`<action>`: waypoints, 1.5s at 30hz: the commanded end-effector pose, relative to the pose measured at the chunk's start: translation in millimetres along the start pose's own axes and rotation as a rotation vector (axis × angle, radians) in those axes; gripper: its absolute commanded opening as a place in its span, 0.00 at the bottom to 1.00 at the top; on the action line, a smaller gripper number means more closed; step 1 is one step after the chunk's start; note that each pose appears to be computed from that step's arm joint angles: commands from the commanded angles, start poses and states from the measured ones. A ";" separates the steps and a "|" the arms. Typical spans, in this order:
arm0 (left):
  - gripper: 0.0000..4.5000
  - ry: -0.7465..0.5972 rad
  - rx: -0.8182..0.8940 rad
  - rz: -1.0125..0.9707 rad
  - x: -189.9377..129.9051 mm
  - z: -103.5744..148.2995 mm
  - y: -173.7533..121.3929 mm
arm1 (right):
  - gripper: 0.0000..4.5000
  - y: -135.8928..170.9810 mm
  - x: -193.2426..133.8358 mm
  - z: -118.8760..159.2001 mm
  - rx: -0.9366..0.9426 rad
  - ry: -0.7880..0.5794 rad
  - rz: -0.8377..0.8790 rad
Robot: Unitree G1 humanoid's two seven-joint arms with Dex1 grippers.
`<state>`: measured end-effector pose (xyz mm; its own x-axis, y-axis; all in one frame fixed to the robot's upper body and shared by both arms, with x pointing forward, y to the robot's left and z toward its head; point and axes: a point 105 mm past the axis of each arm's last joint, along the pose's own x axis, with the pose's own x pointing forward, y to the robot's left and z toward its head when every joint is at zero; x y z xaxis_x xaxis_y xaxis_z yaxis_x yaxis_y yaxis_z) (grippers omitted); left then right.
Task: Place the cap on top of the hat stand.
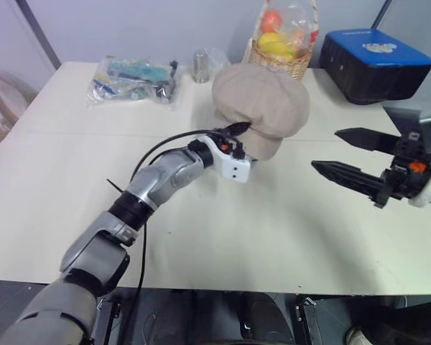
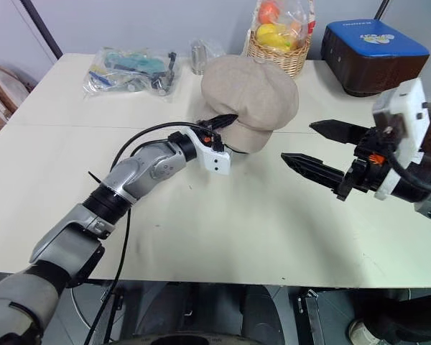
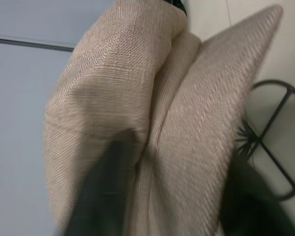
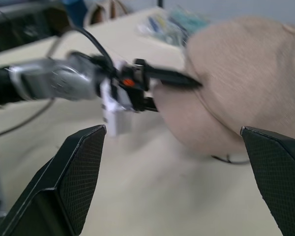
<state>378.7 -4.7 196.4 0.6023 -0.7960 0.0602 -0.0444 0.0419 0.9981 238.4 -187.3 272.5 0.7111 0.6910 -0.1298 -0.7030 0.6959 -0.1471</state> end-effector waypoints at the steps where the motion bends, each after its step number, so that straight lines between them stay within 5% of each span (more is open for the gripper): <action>1: 0.93 -0.009 -0.025 0.065 -7.4 0.1 15.5 | 1.00 -6.7 2.6 -0.3 -0.084 0.031 -0.063; 2: 0.98 -0.010 -0.047 0.062 -11.9 -1.3 15.2 | 1.00 -8.2 4.2 -4.1 -0.099 0.051 -0.075; 12: 0.98 -0.018 -0.289 0.032 -91.4 -15.2 19.1 | 1.00 -16.7 24.3 -53.2 -0.298 0.234 -0.167; 18: 0.98 0.074 -1.183 -0.164 -161.0 -54.6 22.9 | 1.00 8.9 67.0 -59.4 -0.551 0.107 -0.161; 21: 0.98 -0.010 -1.398 -0.284 -180.9 -47.1 44.1 | 1.00 17.2 89.0 -58.0 -0.715 0.038 -0.187; 28: 0.98 -0.045 -1.443 -0.391 -191.2 -45.8 64.3 | 1.00 28.9 150.8 -59.2 -1.077 -0.081 -0.254; 35: 0.98 -0.055 -1.433 -0.343 -182.9 -52.5 75.9 | 1.00 21.6 180.2 -64.0 -1.214 -0.080 -0.321; 39: 1.00 -0.052 -1.421 -0.344 -181.6 -53.4 76.1 | 0.70 15.1 182.3 -65.0 -1.266 -0.079 -0.372; 45: 1.00 -0.052 -1.414 -0.338 -180.1 -55.0 76.2 | 0.01 9.8 175.3 -60.7 -1.264 -0.090 -0.396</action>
<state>311.8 175.6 250.0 0.3914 -0.9049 -0.1671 0.9200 0.3808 0.0926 359.9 -69.7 172.9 0.8379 0.5289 0.1350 0.0327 0.1982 -0.9796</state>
